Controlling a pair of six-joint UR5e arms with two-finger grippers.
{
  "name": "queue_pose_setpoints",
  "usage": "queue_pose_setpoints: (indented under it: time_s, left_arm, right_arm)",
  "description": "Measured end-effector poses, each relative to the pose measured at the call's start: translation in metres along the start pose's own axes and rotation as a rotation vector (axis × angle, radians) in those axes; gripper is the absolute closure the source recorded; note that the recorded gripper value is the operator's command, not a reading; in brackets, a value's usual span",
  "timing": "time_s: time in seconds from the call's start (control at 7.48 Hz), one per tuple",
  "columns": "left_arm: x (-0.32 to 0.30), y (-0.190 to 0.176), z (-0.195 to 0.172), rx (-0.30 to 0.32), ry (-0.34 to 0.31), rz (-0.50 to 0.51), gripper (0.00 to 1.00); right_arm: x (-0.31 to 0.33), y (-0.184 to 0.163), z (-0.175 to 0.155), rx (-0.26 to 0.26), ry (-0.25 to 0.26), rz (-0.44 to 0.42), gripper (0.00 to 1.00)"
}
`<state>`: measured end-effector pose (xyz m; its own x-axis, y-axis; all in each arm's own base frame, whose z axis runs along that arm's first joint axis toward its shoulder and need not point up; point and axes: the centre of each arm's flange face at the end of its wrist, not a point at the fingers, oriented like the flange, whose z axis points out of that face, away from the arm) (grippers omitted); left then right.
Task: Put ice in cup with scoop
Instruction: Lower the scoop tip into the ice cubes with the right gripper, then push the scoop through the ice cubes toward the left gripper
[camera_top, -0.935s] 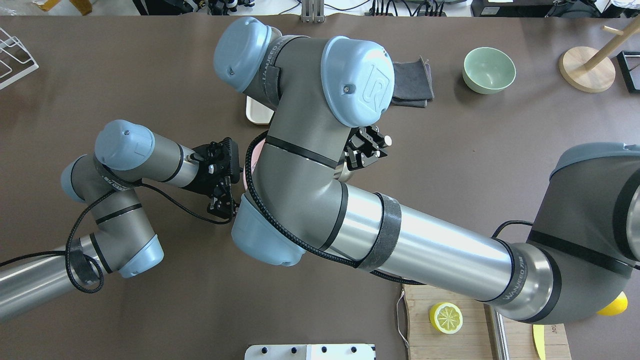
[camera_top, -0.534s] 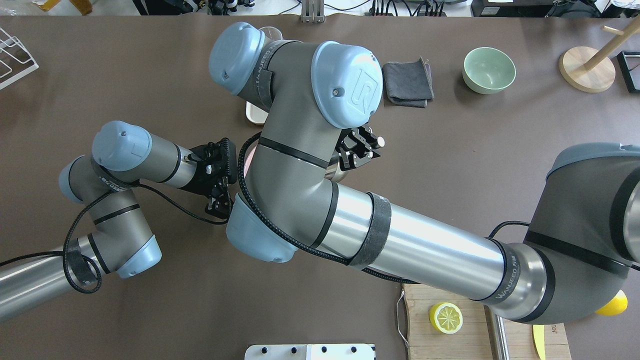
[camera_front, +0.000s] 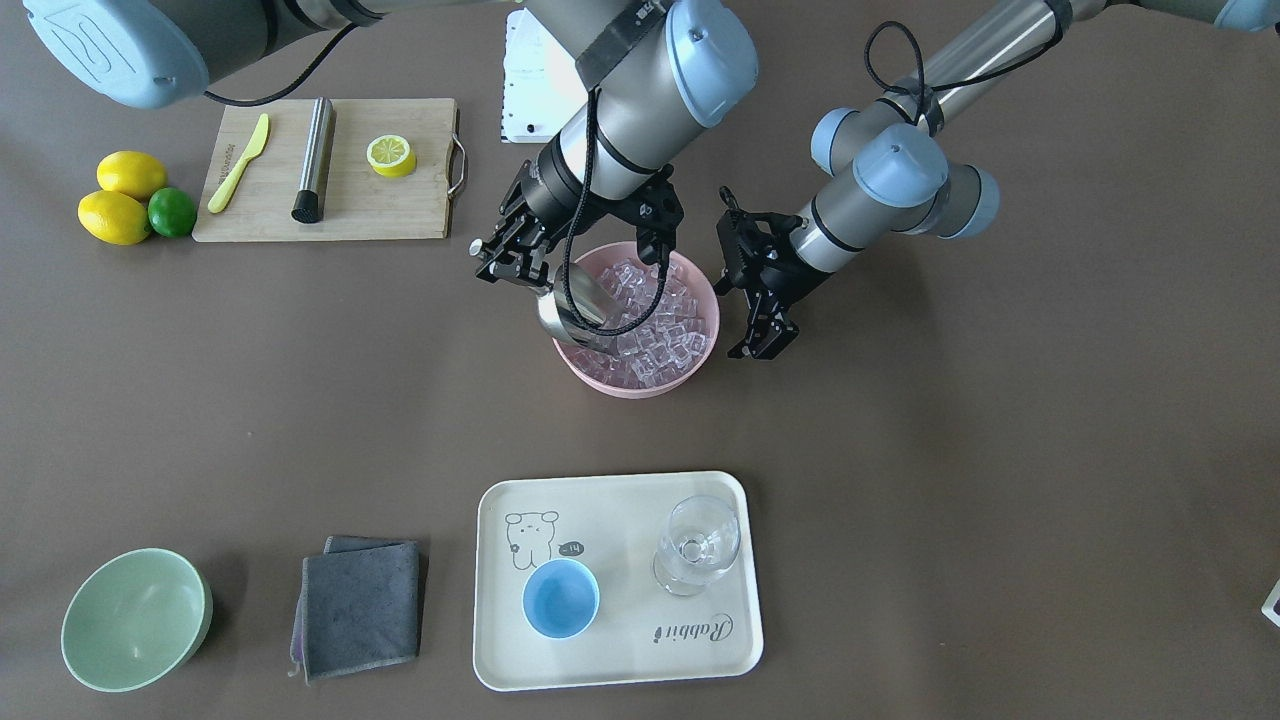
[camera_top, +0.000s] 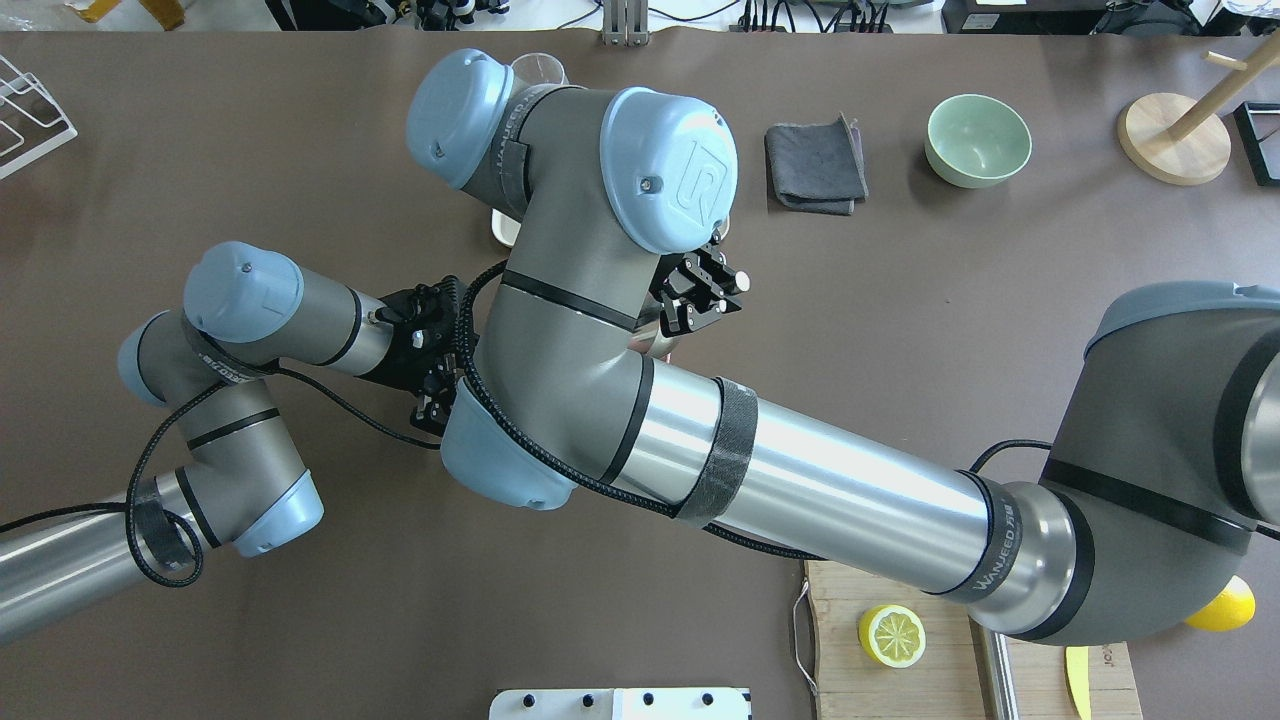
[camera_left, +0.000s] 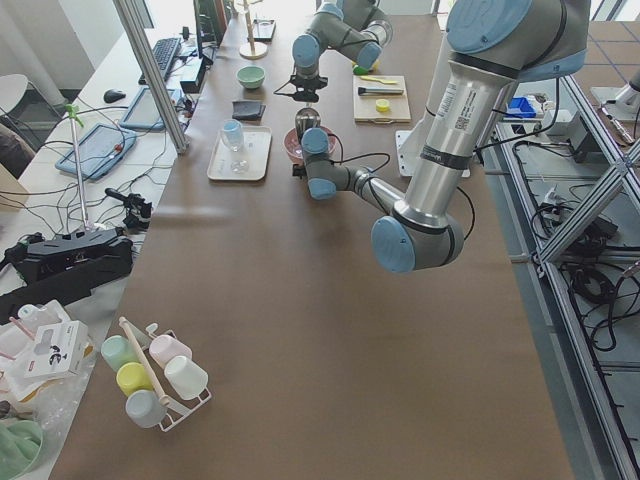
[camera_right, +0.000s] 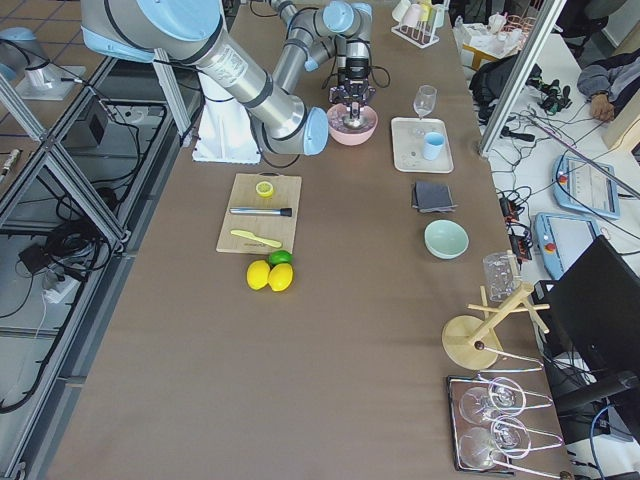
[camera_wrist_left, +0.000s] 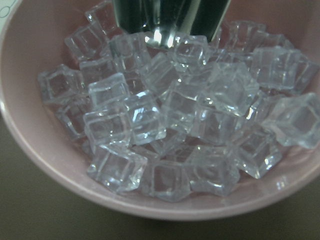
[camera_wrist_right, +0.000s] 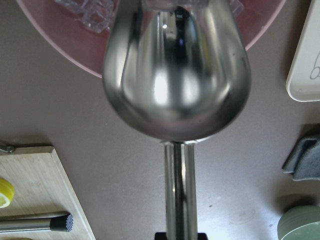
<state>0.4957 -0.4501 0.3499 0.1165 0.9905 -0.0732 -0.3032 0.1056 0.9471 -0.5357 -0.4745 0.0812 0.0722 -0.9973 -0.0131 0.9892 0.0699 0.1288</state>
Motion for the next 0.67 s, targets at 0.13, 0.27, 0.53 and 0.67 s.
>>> queue_pose_setpoints:
  time_s: [0.13,0.27,0.53,0.67]
  left_arm:
    - [0.000,0.000,0.000,0.000,0.000,0.000,0.01]
    - [0.000,0.000,0.000,0.001,0.000,0.000,0.01]
    - [0.000,-0.001,0.000,0.001,-0.001,-0.001,0.01]
    - [0.000,-0.001,0.000,0.001,-0.001,-0.001,0.01]
  right_arm:
    - [0.000,-0.002,0.002,0.009,0.003,0.001,1.00]
    - [0.000,-0.003,0.002,0.022,0.008,0.007,1.00]
    - [0.000,-0.003,0.011,0.069,0.027,0.015,1.00]
    - [-0.001,-0.001,0.019,0.102,0.039,0.026,1.00]
